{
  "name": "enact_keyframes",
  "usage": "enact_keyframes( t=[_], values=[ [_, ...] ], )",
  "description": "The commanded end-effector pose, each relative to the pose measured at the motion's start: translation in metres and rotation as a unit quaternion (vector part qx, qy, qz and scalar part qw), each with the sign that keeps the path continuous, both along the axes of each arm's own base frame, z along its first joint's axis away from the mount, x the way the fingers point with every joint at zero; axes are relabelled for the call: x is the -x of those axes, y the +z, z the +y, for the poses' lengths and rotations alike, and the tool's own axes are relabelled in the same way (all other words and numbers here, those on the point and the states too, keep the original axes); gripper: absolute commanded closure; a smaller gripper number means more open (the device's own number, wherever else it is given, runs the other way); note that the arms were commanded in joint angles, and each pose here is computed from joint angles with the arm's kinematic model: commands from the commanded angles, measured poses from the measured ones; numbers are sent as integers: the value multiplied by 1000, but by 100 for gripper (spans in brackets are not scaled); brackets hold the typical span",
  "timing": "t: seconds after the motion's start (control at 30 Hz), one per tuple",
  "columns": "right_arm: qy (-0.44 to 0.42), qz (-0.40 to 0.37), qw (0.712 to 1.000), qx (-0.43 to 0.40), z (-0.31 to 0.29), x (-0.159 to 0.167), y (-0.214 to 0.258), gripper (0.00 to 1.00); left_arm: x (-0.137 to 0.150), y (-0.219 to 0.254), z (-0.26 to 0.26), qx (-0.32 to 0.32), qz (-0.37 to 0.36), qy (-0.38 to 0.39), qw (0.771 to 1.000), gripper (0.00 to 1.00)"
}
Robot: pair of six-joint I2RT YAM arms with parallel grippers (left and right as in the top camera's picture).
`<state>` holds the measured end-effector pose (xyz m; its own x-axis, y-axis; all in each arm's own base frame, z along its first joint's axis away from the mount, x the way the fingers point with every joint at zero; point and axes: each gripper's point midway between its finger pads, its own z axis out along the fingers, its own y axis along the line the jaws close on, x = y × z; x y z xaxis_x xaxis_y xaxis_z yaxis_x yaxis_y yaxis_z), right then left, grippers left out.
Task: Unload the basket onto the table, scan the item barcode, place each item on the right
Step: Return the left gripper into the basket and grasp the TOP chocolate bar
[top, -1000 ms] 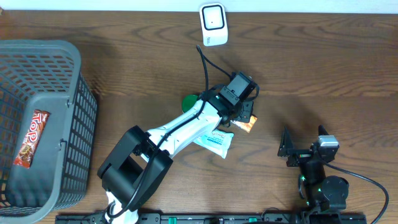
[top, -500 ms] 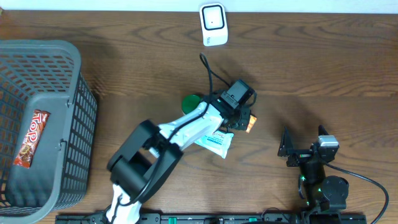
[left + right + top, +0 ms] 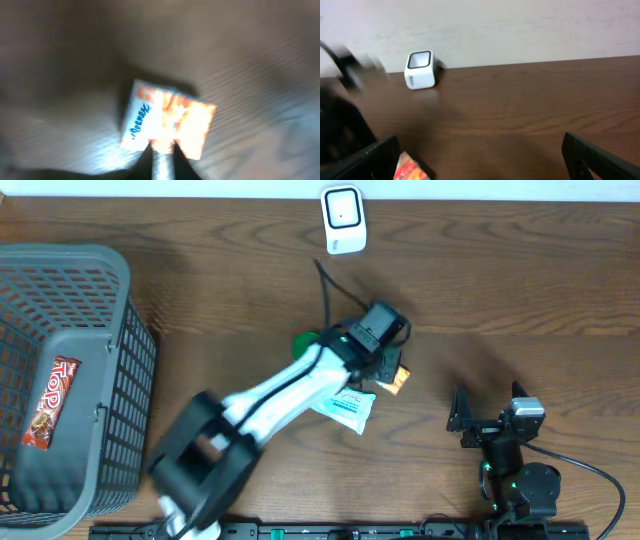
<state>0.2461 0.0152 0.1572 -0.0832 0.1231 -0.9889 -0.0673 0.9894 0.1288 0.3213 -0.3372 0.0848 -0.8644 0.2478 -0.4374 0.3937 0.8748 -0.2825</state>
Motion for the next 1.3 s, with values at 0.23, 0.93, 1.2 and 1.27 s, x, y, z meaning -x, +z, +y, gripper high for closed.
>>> enact_keyframes(
  t=[0.23, 0.93, 1.2, 1.27],
  values=[
    [2, 3, 1000, -4, 1, 0, -2, 1, -24, 217, 149, 8, -255, 142, 957, 16],
    [2, 3, 1000, -4, 1, 0, -1, 1, 56, 166, 546, 41, -57, 772, 631, 16],
    [2, 3, 1000, -4, 1, 0, -2, 1, 45, 66, 588, -65, 62, 784, 614, 15],
    [2, 3, 1000, -4, 1, 0, -2, 1, 40, 49, 595, -76, 75, 784, 612, 15]
  ],
)
